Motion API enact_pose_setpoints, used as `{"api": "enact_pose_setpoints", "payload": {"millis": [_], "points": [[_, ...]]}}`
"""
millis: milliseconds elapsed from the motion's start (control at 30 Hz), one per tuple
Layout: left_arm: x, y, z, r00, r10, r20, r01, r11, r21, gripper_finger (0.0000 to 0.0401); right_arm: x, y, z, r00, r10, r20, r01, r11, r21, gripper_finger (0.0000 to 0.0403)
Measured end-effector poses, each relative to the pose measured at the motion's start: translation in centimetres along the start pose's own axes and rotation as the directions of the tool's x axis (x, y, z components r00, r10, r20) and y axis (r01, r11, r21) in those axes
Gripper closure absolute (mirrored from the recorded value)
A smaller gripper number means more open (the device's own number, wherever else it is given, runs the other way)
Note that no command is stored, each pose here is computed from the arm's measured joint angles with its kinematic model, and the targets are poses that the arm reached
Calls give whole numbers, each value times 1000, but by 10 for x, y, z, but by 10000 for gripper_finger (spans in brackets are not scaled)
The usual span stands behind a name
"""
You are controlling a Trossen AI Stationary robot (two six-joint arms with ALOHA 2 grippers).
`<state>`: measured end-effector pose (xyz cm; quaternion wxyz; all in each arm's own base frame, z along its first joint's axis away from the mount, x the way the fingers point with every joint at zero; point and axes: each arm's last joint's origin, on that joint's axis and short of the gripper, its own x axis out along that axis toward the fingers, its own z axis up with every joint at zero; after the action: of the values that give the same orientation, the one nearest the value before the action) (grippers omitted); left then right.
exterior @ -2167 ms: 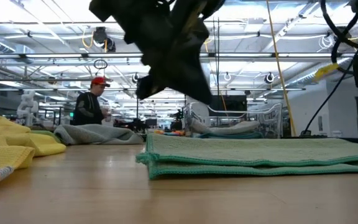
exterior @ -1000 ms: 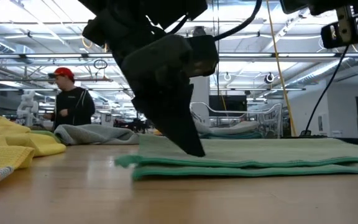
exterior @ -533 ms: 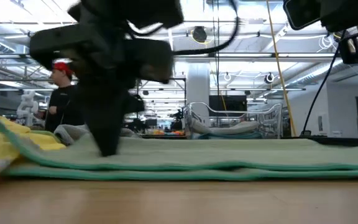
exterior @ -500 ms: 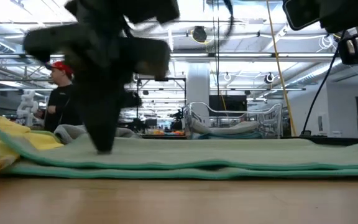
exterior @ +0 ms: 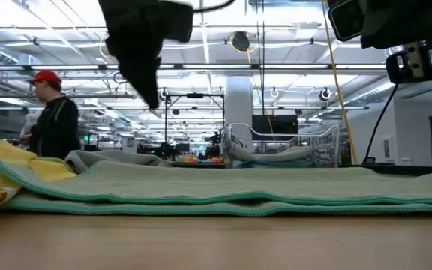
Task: Fold microfiber towels
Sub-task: Fold the light green towel
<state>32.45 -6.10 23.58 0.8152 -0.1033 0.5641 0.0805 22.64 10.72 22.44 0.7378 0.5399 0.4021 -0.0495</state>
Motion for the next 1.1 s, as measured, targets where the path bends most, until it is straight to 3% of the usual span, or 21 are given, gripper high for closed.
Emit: {"api": "enact_pose_setpoints", "payload": {"millis": [100, 367, 533, 767, 967, 1100], "points": [[2, 12, -3, 995, 43, -86, -50, 996, -79, 288, -2, -2, 0, 1000, -13, -24, 12, 998, -55, 401], [25, 47, -17, 963, -46, -265, -29, 962, -273, 220, -11, -13, 11, 984, -70, -164, 35, 978, -206, 401], [35, 69, -23, 933, -168, -317, 97, 969, -227, 206, -18, -19, 22, 974, -78, -213, 8, 951, -310, 401], [41, 102, -26, 891, -315, -326, 268, 946, -182, 201, -25, -23, 35, 958, -36, -284, -92, 902, -422, 401], [43, 103, -18, 896, -369, -248, 365, 929, -63, 201, -33, -28, 40, 939, -22, -342, -160, 853, -496, 401], [46, 100, -16, 907, -369, -206, 369, 929, -40, 200, -44, -35, 41, 934, -63, -353, -149, 827, -542, 401]]}}
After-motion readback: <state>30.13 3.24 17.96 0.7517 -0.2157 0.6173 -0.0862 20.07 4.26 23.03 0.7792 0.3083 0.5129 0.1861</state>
